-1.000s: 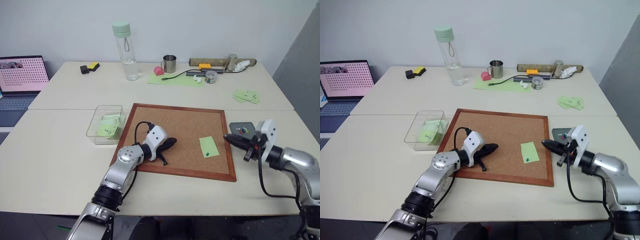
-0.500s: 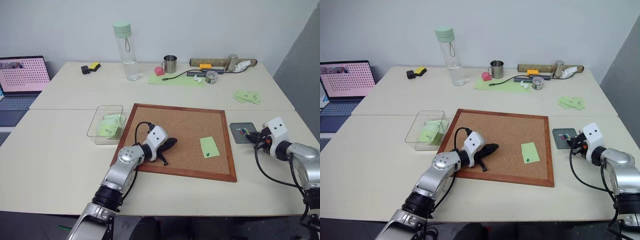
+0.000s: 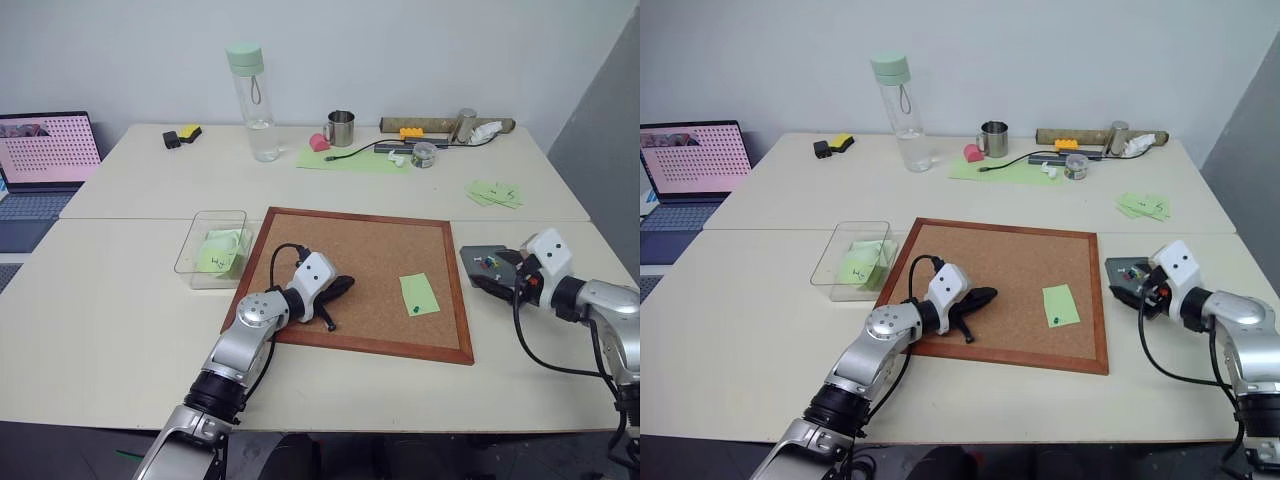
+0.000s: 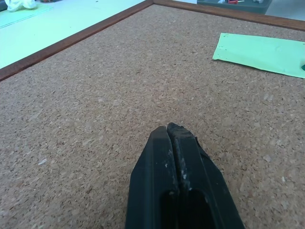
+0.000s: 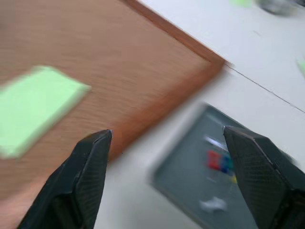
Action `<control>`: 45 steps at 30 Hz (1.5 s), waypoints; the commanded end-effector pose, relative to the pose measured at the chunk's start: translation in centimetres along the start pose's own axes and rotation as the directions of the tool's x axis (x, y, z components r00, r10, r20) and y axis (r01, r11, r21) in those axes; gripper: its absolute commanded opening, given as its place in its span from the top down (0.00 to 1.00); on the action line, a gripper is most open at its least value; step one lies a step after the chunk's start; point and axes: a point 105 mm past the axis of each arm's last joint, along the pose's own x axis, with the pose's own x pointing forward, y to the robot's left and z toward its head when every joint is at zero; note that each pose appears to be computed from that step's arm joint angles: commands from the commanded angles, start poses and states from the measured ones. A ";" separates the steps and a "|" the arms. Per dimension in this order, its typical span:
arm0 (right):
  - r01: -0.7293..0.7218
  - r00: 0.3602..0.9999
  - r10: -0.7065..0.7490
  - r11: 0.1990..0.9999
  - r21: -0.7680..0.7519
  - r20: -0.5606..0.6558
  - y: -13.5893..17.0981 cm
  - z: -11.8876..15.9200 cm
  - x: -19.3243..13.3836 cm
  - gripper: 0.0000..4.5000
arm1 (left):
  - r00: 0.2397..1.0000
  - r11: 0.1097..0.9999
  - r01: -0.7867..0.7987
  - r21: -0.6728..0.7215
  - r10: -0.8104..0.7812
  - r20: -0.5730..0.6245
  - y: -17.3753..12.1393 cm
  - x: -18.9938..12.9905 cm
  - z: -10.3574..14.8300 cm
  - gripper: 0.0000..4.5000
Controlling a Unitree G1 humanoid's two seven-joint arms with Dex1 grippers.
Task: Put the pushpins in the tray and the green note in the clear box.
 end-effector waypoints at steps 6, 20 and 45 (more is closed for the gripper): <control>-0.220 0.974 0.222 0.975 -0.042 0.053 6.8 0.6 2.4 0.17 | 0.995 1.000 0.008 -0.026 -0.011 -0.102 -0.5 -0.4 -2.8 1.00; -0.168 0.980 0.169 0.986 -0.011 0.103 6.0 -0.1 4.6 0.36 | 0.994 1.000 0.009 -0.024 -0.012 -0.108 -0.5 -0.5 -2.9 1.00; -0.182 0.960 0.204 0.975 -0.125 0.193 6.1 3.7 3.3 1.00 | 0.994 0.999 -0.019 -0.033 0.016 -0.108 -0.2 -0.5 -3.1 1.00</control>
